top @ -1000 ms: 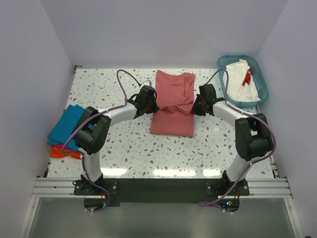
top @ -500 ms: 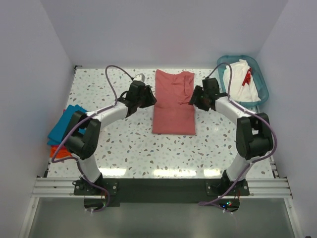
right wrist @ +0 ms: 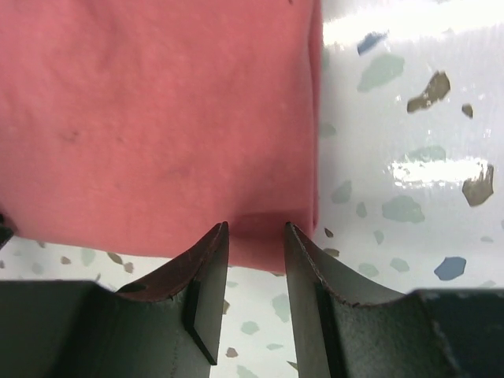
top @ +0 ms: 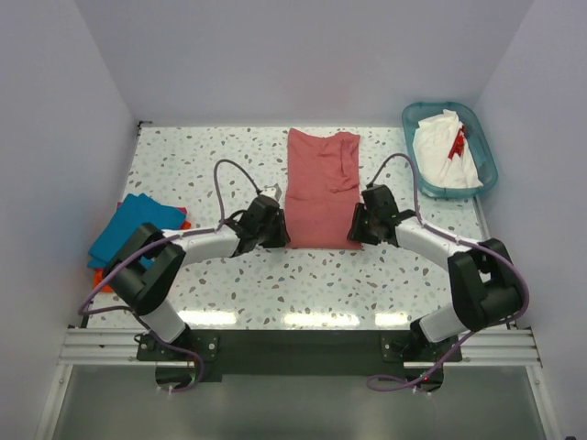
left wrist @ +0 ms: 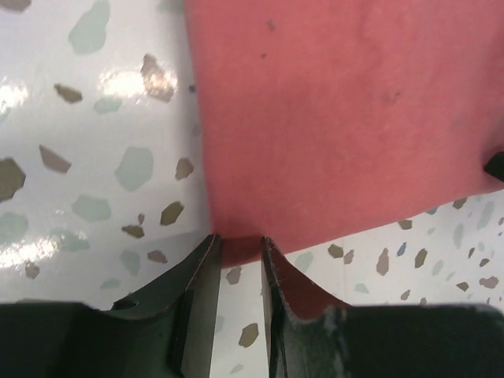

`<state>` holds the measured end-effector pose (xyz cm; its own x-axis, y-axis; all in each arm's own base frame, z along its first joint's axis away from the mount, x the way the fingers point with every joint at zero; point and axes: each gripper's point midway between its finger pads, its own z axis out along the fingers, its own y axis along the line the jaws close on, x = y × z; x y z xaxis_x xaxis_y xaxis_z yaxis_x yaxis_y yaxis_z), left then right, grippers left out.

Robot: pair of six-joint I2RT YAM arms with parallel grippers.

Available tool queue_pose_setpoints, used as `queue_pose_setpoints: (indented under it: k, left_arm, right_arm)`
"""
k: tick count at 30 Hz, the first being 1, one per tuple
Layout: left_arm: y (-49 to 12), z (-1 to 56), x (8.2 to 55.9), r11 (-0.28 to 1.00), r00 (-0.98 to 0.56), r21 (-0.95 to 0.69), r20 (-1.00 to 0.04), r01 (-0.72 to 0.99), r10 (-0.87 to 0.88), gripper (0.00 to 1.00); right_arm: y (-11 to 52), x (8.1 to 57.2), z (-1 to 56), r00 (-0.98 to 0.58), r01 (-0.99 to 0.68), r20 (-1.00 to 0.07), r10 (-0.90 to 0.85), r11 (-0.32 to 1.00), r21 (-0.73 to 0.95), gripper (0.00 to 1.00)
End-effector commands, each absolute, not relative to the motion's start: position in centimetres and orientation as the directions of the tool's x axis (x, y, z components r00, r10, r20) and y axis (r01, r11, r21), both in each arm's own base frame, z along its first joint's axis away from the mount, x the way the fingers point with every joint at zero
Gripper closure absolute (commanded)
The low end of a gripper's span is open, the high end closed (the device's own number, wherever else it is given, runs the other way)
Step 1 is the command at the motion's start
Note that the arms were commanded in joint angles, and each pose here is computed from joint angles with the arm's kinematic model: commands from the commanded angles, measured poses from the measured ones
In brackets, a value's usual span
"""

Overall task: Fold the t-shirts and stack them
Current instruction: Fold the tshirt

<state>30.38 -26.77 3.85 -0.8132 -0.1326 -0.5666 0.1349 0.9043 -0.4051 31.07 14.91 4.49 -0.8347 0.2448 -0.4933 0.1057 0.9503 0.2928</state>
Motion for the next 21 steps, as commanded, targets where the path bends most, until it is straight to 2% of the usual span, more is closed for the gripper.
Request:
queue_pose_setpoints:
  k: [1, 4, 6, 8, 11, 14, 21]
  left_arm:
    - [-27.4, 5.7, 30.5, 0.873, -0.779, -0.464, -0.600, 0.151, -0.184, 0.68]
    - [-26.9, 5.3, 30.0, 0.874, -0.785, -0.465, -0.590, 0.138, -0.190, 0.62]
    - [-26.8, 5.3, 29.8, 0.873, -0.787, -0.469, -0.584, 0.130, -0.197, 0.54]
    - [-26.7, 5.2, 29.7, 0.874, -0.789, -0.471, -0.581, 0.123, -0.201, 0.47]
    - [-26.7, 5.0, 29.5, 0.871, -0.795, -0.478, -0.569, 0.110, -0.212, 0.42]
    - [-27.1, 4.4, 29.3, 0.861, -0.807, -0.498, -0.547, 0.102, -0.221, 0.40]
    - [-27.0, 2.7, 29.0, 0.863, -0.823, -0.501, -0.514, 0.059, -0.242, 0.43]
  right_arm:
    - [14.8, 31.2, 5.4, -0.803, 0.102, -0.533, 0.265, 0.943, 0.316, 0.62]
    - [14.3, 30.4, 4.7, -0.814, 0.111, -0.520, 0.257, 0.949, 0.296, 0.61]
    - [14.2, 30.0, 4.4, -0.819, 0.115, -0.514, 0.257, 0.949, 0.292, 0.59]
    - [14.1, 29.8, 4.3, -0.819, 0.120, -0.510, 0.261, 0.949, 0.293, 0.53]
    - [13.9, 29.5, 4.3, -0.820, 0.124, -0.508, 0.263, 0.949, 0.291, 0.46]
    - [14.0, 29.2, 4.0, -0.826, 0.127, -0.497, 0.265, 0.947, 0.294, 0.43]
    - [14.7, 28.8, 2.8, -0.841, 0.138, -0.459, 0.287, 0.934, 0.330, 0.43]
